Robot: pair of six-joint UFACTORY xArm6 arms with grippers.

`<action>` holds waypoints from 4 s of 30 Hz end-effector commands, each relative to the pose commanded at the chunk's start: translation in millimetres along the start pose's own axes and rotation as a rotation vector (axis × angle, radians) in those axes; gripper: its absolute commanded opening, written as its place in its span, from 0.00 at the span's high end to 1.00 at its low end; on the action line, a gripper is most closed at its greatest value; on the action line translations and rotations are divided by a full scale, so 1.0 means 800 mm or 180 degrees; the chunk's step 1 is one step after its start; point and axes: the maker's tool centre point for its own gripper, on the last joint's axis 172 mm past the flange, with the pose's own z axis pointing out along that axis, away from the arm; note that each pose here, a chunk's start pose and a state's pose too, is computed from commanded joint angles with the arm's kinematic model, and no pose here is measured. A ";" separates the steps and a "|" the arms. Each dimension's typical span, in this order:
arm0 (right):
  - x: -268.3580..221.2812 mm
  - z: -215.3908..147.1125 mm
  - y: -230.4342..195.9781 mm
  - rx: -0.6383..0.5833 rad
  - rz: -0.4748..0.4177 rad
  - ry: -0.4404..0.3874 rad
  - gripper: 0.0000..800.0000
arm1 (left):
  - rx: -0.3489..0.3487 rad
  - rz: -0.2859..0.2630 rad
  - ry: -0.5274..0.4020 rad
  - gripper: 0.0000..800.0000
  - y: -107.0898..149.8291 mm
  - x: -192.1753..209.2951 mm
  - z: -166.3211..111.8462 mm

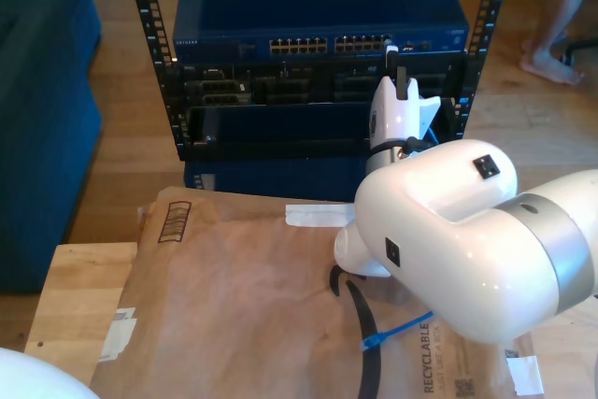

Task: Grab the cable and plug it in

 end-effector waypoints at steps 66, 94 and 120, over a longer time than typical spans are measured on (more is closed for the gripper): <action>-0.002 0.005 0.001 0.0024 -0.0015 -0.0048 1.00 | -0.0002 -0.0004 0.0000 0.00 0.000 0.000 0.000; -0.001 0.004 0.003 0.0026 -0.0021 -0.0042 1.00 | -0.0002 -0.0004 0.0000 0.00 0.000 0.000 0.000; -0.003 0.010 -0.003 0.0070 -0.0007 -0.0060 1.00 | -0.0002 -0.0004 0.0000 0.00 0.000 0.000 0.000</action>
